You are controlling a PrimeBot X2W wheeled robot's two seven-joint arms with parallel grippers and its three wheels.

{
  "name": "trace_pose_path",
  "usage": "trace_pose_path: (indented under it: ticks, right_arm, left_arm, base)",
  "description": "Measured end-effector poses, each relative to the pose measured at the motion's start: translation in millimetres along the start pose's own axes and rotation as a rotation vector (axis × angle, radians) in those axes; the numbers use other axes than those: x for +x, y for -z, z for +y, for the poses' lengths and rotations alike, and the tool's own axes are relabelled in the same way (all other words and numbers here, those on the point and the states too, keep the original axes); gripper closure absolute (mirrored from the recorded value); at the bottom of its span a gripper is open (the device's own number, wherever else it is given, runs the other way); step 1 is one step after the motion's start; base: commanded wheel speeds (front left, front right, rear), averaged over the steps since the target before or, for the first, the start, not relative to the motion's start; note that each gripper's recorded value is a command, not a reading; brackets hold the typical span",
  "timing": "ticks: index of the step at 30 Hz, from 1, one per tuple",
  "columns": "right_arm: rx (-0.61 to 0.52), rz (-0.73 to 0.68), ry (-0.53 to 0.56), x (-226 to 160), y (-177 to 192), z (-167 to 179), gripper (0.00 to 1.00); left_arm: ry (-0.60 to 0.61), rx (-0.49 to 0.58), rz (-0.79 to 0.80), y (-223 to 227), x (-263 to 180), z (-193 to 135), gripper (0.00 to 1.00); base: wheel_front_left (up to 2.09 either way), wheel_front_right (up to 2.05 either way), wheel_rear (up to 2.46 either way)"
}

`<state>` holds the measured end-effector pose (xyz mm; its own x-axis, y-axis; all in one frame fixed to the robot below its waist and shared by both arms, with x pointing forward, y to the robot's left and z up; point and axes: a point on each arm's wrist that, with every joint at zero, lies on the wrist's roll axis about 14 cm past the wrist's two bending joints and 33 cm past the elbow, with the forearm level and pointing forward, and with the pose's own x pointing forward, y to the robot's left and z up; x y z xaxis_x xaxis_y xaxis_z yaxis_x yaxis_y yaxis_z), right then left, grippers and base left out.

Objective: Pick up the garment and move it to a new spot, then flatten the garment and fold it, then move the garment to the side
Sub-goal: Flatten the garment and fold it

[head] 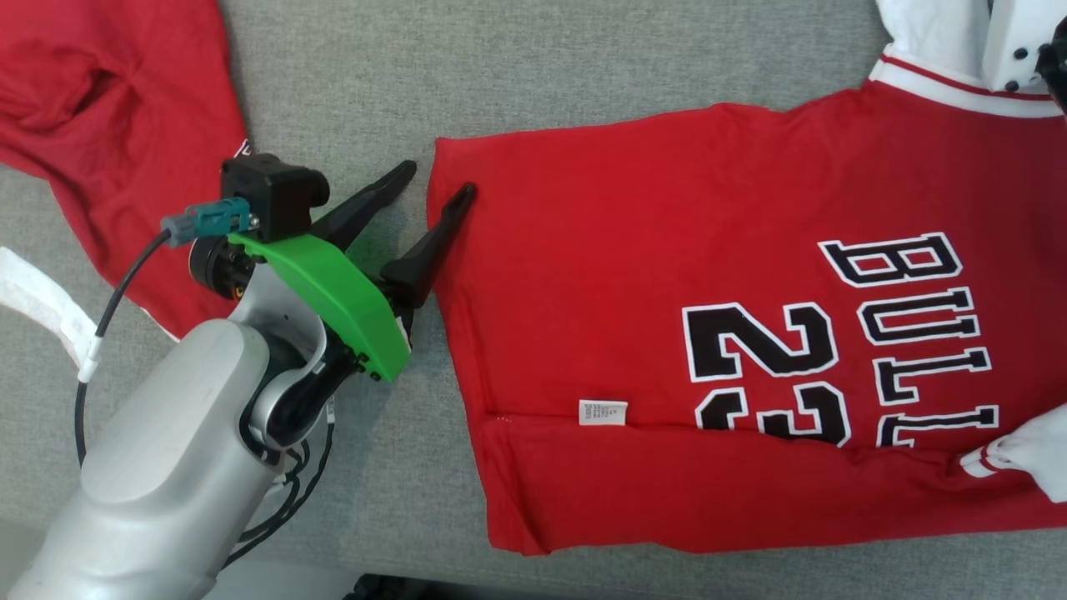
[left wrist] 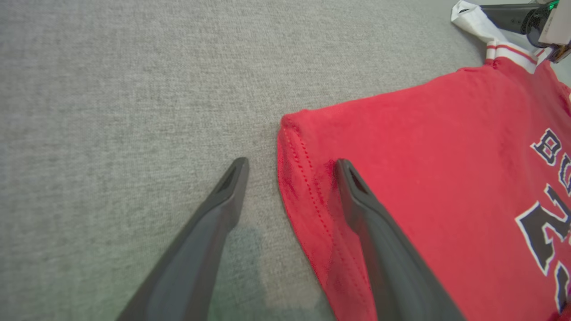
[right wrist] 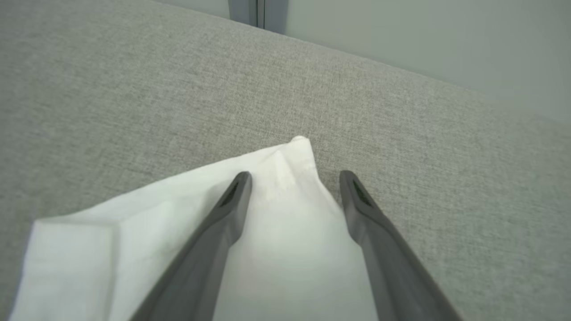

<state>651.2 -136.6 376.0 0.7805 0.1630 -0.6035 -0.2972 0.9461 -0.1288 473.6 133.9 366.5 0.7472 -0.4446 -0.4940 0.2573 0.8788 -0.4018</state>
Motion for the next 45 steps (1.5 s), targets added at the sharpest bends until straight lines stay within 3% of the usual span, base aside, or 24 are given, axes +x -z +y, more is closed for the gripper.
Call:
trace_pose_path:
  ticks: [9,10,11,12,13,14,29,37,45]
  right_arm:
    - [0.026,0.017,-0.021,14,5,5,0.0]
    - [0.028,0.018,-0.022,14,6,5,0.2]
    - [0.029,0.02,-0.025,13,6,5,0.68]
    - [0.027,0.02,-0.027,12,7,6,1.0]
    - [0.026,0.023,-0.032,11,8,8,1.0]
    - [0.03,0.023,-0.039,10,8,10,1.0]
    - [0.125,-0.295,0.03,-57,-62,-31,1.0]
    - [0.216,-0.328,0.075,-126,-15,-58,1.0]
    - [0.346,-0.304,0.136,-195,48,-62,1.0]
  left_arm:
    - [0.01,0.02,0.016,-2,12,3,0.0]
    - [0.014,0.021,0.02,-1,13,3,0.0]
    - [0.02,0.025,0.025,-1,14,2,0.0]
    - [0.026,0.029,0.031,-1,14,1,0.0]
    - [0.03,0.031,0.032,-1,14,0,0.71]
    - [0.033,0.028,0.031,-1,14,-2,1.0]
    - [0.086,0.064,-0.128,-45,-12,-33,1.0]
    - [0.123,0.026,-0.18,-38,-42,-63,1.0]
    - [0.137,-0.014,-0.174,-17,-69,-86,1.0]
  base:
    - [0.0,0.0,0.0]
    - [0.0,0.0,0.0]
    - [0.0,0.0,0.0]
    - [0.0,0.0,0.0]
    - [0.0,0.0,0.0]
    - [0.0,0.0,0.0]
    - [0.0,0.0,0.0]
    - [0.0,0.0,0.0]
    - [0.0,0.0,0.0]
